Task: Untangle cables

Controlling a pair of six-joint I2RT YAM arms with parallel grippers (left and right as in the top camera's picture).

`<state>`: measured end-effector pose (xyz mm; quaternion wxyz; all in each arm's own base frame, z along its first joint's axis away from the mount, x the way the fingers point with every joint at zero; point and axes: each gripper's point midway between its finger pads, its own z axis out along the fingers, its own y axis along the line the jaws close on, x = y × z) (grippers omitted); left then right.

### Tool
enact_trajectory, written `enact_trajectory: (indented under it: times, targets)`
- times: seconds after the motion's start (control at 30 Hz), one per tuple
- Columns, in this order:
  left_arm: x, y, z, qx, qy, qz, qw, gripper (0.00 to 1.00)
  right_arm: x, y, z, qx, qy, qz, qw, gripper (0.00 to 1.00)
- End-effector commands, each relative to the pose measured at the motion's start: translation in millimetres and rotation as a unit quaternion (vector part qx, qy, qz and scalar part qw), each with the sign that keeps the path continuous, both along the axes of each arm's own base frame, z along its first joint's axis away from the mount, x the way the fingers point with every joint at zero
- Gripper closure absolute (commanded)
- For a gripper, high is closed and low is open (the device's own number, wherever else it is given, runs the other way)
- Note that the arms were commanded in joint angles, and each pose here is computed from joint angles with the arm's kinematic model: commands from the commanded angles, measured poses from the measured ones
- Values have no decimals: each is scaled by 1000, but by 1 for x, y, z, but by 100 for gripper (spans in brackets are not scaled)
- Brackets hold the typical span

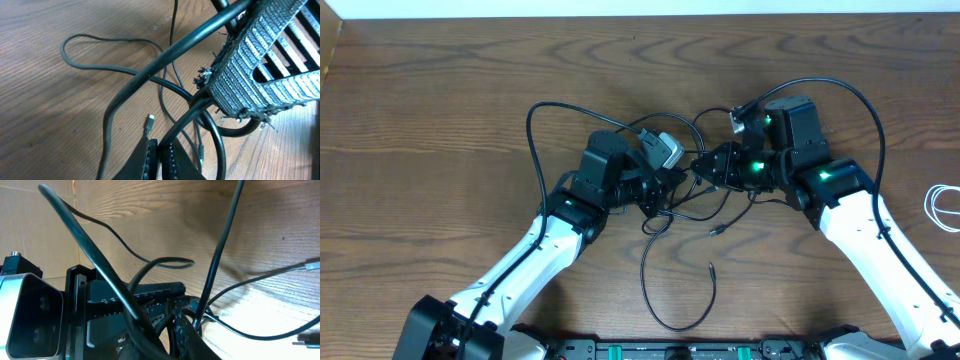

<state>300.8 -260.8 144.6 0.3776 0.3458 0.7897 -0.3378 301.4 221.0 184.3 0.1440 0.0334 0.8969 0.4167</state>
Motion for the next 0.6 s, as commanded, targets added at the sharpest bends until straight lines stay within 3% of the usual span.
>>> enact_trajectory:
  times: [0.0,0.23,0.47,0.57]
  targets:
    - [1,1,-3,3,-2,0,1000,92,-2,1,4,10,1,5,1000,89]
    - [6,5,0,-16,26,30,999,92,6,-7,-2,-22,-16,-11,1000,79]
    - [30,32,4,-56,88,126,987,92,15,-46,-31,-139,-13,-81,987,52]
    - [38,41,4,-73,115,165,977,92,13,-63,-41,-183,-2,-103,978,46]
